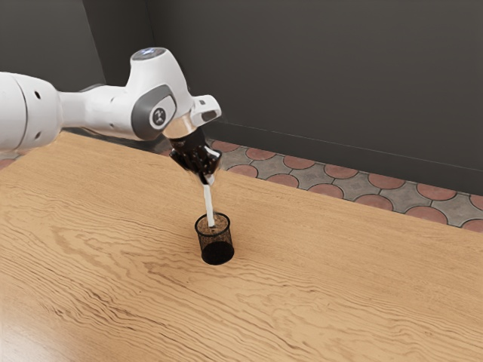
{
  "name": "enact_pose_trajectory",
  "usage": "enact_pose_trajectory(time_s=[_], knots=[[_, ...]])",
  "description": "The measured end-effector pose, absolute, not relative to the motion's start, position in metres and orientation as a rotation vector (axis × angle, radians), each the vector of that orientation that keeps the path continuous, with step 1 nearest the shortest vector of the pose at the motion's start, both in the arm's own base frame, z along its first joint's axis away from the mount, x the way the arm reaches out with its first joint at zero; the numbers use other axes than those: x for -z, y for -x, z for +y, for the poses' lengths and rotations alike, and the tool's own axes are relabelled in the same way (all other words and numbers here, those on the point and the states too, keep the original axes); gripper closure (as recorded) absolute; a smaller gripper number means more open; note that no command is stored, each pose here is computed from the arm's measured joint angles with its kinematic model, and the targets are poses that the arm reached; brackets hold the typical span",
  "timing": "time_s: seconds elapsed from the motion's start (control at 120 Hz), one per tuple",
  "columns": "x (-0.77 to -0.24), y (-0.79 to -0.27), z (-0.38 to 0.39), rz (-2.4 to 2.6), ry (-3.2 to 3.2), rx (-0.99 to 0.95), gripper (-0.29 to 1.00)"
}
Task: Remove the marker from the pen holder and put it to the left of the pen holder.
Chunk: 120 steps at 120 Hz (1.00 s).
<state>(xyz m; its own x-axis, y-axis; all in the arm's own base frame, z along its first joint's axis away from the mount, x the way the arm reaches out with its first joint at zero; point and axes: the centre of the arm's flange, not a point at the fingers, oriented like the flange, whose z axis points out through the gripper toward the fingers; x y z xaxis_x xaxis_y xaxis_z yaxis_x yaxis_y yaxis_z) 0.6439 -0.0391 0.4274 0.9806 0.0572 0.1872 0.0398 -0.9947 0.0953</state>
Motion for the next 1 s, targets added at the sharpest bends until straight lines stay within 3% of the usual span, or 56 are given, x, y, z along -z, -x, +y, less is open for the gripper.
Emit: enact_pose_trajectory(time_s=[0.4, 1.0], knots=[[-0.445, -0.649, 0.083, 0.457, -2.917, -0.268, 0.71], [-0.334, -0.623, 0.208, 0.936, -2.326, 0.081, 0.69]])
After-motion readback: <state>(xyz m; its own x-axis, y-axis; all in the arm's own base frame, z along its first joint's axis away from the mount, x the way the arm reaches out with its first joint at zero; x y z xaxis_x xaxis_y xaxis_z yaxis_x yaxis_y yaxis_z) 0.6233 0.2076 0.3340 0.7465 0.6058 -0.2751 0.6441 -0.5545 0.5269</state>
